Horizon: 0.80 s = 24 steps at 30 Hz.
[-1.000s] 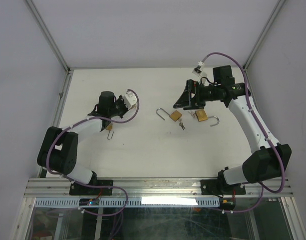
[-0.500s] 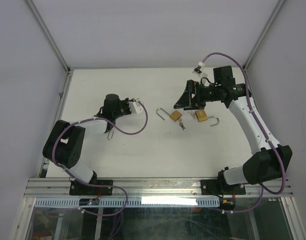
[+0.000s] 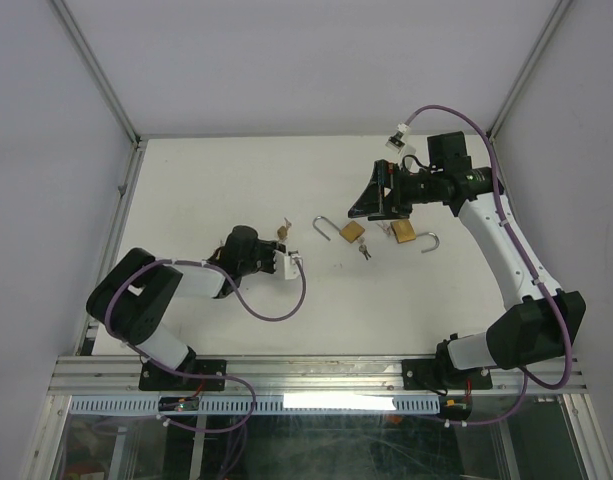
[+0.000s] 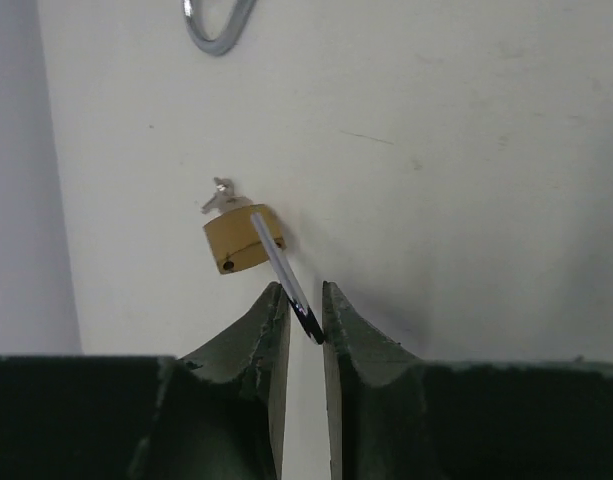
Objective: Unlock with the key
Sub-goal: Place the lock at the center of the board, then reset both arms
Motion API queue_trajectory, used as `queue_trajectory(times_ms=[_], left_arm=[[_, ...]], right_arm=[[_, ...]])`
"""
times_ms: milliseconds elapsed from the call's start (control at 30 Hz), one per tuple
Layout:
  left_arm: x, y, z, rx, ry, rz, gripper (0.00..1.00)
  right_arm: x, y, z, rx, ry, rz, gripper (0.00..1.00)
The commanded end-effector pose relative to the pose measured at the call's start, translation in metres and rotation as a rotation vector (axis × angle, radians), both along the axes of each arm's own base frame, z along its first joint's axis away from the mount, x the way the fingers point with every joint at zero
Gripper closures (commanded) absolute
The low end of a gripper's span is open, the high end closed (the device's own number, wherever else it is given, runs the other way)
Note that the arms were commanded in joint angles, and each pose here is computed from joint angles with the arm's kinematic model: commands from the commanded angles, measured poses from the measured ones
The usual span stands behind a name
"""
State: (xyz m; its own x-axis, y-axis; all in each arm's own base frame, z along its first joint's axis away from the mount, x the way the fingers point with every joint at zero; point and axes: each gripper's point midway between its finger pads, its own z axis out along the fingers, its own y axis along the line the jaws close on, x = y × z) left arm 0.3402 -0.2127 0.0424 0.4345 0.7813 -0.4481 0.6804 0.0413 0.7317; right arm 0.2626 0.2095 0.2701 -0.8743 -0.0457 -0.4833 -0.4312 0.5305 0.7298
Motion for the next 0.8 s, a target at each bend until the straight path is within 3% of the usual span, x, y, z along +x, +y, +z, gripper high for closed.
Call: queue_trajectory(times_ms=[0,133,267,333,433,500,667,767], left_arm=[[-0.023,0.002,-0.015,0.056,0.048,-0.067,0.75],[-0.048,-0.001,-0.023,0.077,0.128,-0.162,0.35],[-0.072,0.003,-0.021,0.085,0.203,-0.215,0.18],[-0.088,0.003,-0.013,0.069,0.242,-0.249,0.03],[-0.11,0.001,0.004,0.001,0.357,-0.249,0.01],[-0.11,-0.004,0.027,-0.114,0.426,-0.173,0.01],[-0.055,0.016,0.092,-0.568,0.604,0.236,0.01],[-0.015,0.065,0.12,-0.837,0.572,0.481,0.01]], right_arm=[[-0.002,0.003,0.015,0.031,-0.052,0.024,0.0],[0.0,0.004,0.018,0.034,-0.055,0.028,0.0],[-0.001,0.004,0.024,0.035,-0.074,0.039,0.0],[0.003,0.002,0.021,0.014,-0.086,0.024,0.0],[0.018,-0.007,0.023,-0.039,-0.14,-0.044,0.0],[0.032,-0.019,0.03,-0.071,-0.209,-0.117,0.0],[0.071,-0.078,0.045,-0.096,-0.378,-0.41,0.0],[0.094,-0.133,0.042,-0.124,-0.421,-0.637,0.0]])
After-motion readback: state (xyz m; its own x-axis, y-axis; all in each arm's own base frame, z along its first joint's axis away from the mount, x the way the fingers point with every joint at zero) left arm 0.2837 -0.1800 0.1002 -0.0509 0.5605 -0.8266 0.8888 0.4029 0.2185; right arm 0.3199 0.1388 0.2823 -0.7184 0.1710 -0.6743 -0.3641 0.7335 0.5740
